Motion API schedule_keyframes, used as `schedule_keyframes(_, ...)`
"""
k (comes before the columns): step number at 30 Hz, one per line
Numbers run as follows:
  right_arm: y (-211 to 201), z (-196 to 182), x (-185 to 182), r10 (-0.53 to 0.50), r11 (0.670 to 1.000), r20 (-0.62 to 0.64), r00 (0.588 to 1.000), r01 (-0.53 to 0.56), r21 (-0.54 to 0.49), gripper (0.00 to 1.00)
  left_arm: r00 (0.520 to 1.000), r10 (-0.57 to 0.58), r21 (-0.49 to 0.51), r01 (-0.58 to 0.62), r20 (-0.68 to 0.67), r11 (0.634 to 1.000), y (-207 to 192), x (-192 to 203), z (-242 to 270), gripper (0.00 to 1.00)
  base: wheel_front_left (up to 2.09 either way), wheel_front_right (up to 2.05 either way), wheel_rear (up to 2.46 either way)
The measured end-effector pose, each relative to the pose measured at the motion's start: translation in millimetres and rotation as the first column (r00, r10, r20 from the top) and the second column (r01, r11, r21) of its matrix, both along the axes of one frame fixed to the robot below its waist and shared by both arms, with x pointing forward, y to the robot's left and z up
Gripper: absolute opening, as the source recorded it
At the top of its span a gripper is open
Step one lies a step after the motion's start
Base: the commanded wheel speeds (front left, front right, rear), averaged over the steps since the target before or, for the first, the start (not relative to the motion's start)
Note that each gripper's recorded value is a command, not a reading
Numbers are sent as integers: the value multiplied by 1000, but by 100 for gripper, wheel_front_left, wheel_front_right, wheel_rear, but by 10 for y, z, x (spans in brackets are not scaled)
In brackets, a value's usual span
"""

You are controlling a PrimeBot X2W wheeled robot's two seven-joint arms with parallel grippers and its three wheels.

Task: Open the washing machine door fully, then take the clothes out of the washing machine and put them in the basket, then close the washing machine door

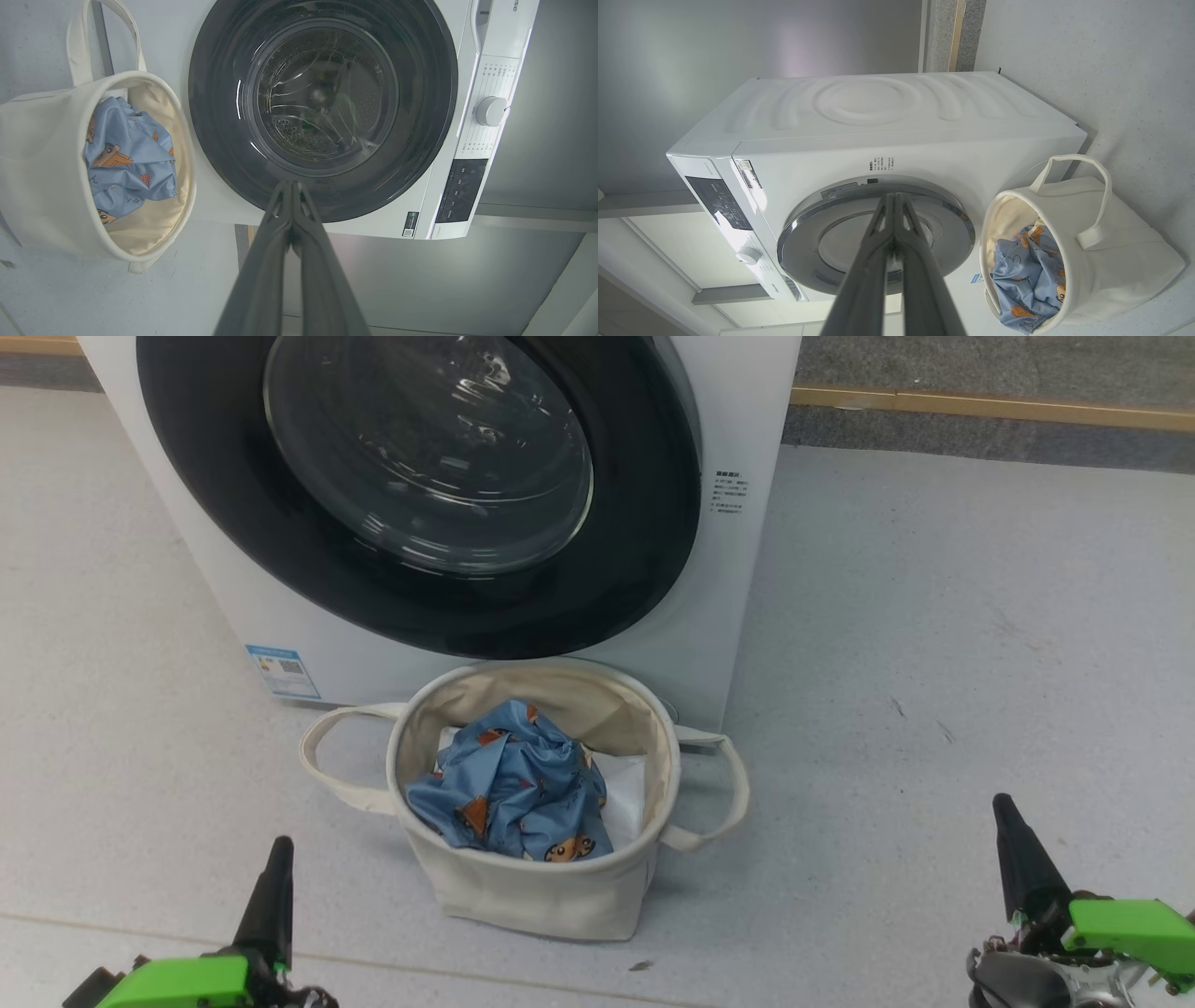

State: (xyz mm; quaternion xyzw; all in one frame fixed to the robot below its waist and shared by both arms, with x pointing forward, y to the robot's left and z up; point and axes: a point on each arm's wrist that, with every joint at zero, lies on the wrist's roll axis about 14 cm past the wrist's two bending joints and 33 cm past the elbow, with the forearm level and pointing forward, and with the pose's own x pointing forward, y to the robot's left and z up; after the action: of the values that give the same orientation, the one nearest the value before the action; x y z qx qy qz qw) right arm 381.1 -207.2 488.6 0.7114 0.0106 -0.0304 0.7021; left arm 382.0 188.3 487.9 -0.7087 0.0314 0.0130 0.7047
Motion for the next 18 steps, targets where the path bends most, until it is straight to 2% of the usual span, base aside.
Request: schedule_keyframes(18,2,-2,-1,-2,1000,0,1000,2,5,0,1000,-1,-4,1,0,1000,3,-1,0,0,0,0,0)
